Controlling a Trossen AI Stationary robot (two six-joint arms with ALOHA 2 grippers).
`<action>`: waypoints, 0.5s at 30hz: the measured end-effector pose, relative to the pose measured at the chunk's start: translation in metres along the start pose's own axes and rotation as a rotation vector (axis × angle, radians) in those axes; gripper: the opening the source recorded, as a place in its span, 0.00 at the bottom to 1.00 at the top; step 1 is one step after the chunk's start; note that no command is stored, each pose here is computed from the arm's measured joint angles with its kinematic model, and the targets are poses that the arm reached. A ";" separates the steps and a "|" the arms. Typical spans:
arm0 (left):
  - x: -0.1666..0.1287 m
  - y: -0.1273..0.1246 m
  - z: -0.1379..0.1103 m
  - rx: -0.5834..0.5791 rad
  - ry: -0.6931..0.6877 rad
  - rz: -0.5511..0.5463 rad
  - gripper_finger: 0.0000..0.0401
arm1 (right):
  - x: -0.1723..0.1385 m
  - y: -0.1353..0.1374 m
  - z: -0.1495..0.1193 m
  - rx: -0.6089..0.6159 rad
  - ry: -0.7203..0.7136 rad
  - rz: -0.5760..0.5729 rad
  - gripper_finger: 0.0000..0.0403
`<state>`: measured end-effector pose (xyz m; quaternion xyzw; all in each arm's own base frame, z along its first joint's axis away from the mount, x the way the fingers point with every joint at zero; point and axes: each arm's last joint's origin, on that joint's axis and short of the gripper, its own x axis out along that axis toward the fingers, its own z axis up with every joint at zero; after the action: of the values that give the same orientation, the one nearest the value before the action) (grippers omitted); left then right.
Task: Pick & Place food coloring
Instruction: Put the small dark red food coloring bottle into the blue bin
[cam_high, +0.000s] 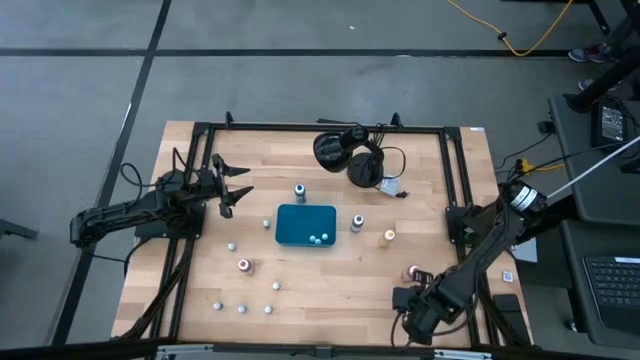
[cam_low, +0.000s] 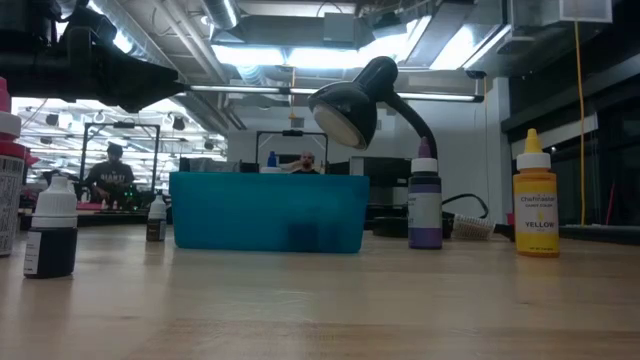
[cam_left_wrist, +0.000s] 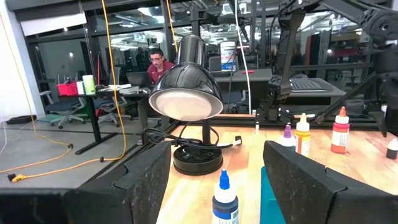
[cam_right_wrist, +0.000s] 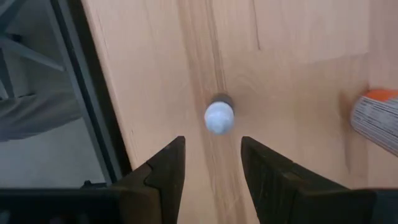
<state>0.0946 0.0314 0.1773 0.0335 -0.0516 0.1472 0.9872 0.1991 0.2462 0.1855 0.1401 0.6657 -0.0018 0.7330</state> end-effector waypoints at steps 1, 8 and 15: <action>0.000 0.000 0.000 0.000 0.000 0.000 0.63 | 0.002 -0.001 0.000 0.000 -0.004 0.004 0.39; 0.000 0.000 0.000 0.000 0.000 0.000 0.63 | 0.018 -0.008 -0.003 0.002 -0.019 0.014 0.39; 0.000 0.000 0.000 0.000 0.001 0.000 0.63 | 0.026 -0.006 -0.002 -0.017 -0.029 0.013 0.39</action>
<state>0.0947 0.0314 0.1772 0.0335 -0.0514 0.1472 0.9872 0.1993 0.2452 0.1585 0.1380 0.6541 0.0063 0.7437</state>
